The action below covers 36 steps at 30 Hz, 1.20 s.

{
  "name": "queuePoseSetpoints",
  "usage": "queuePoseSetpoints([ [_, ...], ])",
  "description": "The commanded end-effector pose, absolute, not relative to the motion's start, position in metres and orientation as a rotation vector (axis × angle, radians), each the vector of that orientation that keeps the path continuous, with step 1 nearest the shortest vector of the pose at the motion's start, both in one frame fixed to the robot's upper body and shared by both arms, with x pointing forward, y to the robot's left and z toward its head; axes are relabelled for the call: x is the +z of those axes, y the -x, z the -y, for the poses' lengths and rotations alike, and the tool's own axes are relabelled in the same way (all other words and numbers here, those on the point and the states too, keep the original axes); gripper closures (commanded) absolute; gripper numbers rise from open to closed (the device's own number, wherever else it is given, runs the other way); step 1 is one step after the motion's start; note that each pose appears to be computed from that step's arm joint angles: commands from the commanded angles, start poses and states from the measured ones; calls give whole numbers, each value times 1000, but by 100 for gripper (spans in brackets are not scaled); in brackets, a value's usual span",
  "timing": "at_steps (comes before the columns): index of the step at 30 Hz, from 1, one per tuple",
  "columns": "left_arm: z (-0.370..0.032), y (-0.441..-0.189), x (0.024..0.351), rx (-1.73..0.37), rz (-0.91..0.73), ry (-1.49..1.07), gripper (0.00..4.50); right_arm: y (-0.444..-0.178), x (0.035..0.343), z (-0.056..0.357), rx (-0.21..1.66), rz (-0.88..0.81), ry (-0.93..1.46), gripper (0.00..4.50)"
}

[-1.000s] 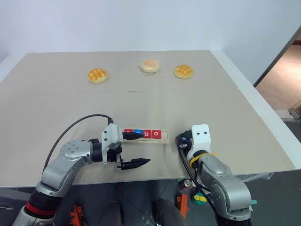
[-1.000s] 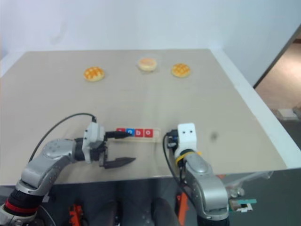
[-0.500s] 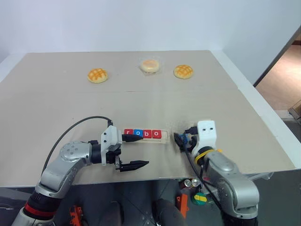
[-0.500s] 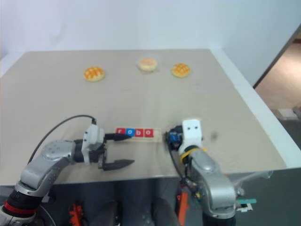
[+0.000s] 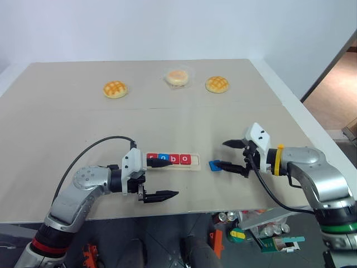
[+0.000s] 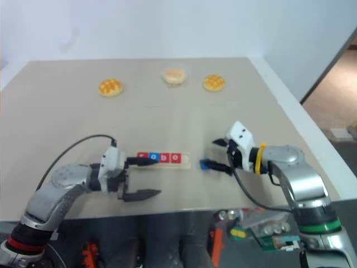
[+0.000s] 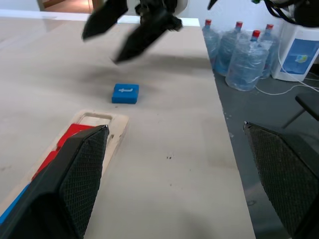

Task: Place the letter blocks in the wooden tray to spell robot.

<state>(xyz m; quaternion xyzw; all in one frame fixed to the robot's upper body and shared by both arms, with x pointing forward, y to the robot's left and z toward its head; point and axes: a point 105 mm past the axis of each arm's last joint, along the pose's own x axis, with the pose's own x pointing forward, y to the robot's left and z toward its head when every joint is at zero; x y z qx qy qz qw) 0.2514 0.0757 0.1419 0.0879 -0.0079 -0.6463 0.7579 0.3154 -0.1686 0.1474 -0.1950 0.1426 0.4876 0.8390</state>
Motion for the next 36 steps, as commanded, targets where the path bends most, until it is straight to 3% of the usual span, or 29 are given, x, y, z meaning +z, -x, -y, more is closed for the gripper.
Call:
queuePoseSetpoints([
  [1, -73, -249, 154, -1422, 67, -206, 0, -318, 145, 181, 1208, -331, 578, 4],
  [13, -78, -247, 152, -1383, 56, -212, 0, -338, 133, 181, 1278, -317, 574, 4],
  [17, -80, -248, 151, -1373, 51, -216, 0, -339, 127, 178, 1286, -312, 577, 110],
  [20, -80, -249, 150, -1370, 48, -218, 0, -340, 125, 177, 1287, -303, 577, 219],
  [21, -80, -249, 150, -1368, 47, -219, 0, -340, 124, 177, 1287, -302, 576, 230],
  [28, -82, -249, 149, -1361, 41, -222, 0, -338, 118, 175, 1296, -298, 576, 230],
  [36, -83, -251, 147, -1353, 38, -223, 0, -336, 139, 163, 1312, -257, 557, 230],
])
